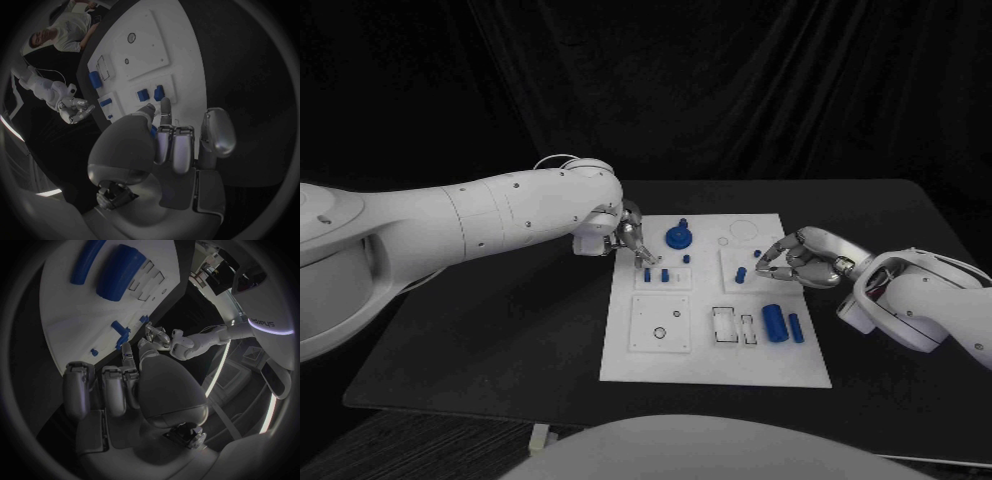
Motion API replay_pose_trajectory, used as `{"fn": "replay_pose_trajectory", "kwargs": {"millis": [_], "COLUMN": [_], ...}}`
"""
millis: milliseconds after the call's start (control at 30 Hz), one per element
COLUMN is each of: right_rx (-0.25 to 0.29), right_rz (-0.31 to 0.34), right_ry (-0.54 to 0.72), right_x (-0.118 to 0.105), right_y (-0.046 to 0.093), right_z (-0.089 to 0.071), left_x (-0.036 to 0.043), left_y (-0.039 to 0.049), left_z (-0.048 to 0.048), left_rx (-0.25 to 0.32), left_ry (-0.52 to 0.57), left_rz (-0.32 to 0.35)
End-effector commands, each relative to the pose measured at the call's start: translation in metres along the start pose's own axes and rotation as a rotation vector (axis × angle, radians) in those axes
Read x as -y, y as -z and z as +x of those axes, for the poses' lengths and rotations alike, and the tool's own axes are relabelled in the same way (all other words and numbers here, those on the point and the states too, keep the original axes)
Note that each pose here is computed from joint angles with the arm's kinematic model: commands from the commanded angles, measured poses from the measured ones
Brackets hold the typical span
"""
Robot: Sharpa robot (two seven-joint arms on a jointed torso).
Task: Assemble the parts on the task board
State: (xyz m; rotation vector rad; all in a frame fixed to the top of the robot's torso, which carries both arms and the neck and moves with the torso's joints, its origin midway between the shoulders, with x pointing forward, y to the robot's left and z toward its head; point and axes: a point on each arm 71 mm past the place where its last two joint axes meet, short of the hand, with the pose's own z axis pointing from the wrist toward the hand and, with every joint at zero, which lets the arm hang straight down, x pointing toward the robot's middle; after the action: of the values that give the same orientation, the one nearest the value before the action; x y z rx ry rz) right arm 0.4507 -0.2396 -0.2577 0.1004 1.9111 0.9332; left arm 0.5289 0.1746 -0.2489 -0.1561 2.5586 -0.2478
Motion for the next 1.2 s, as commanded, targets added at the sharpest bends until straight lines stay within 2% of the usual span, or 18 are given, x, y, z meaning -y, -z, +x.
{"fn": "replay_pose_trajectory", "kwargs": {"millis": [33,333,700,1200], "right_rx": [-0.009,-0.011,-0.015,-0.021], "right_rz": [0.005,0.006,0.007,0.012], "right_ry": [-0.004,-0.005,-0.005,-0.006], "right_x": [0.0,0.0,0.0,0.0], "right_y": [0.0,0.0,0.0,0.0], "right_z": [0.002,0.002,0.003,0.003], "left_x": [0.0013,0.001,0.0048,0.0057], "left_y": [-0.0015,-0.0065,-0.0126,-0.0164], "left_z": [0.002,0.0037,0.007,0.0071], "left_rx": [-0.026,-0.054,-0.074,-0.085], "left_ry": [-0.012,-0.025,-0.032,-0.034], "left_rz": [0.008,-0.014,-0.011,-0.011]}}
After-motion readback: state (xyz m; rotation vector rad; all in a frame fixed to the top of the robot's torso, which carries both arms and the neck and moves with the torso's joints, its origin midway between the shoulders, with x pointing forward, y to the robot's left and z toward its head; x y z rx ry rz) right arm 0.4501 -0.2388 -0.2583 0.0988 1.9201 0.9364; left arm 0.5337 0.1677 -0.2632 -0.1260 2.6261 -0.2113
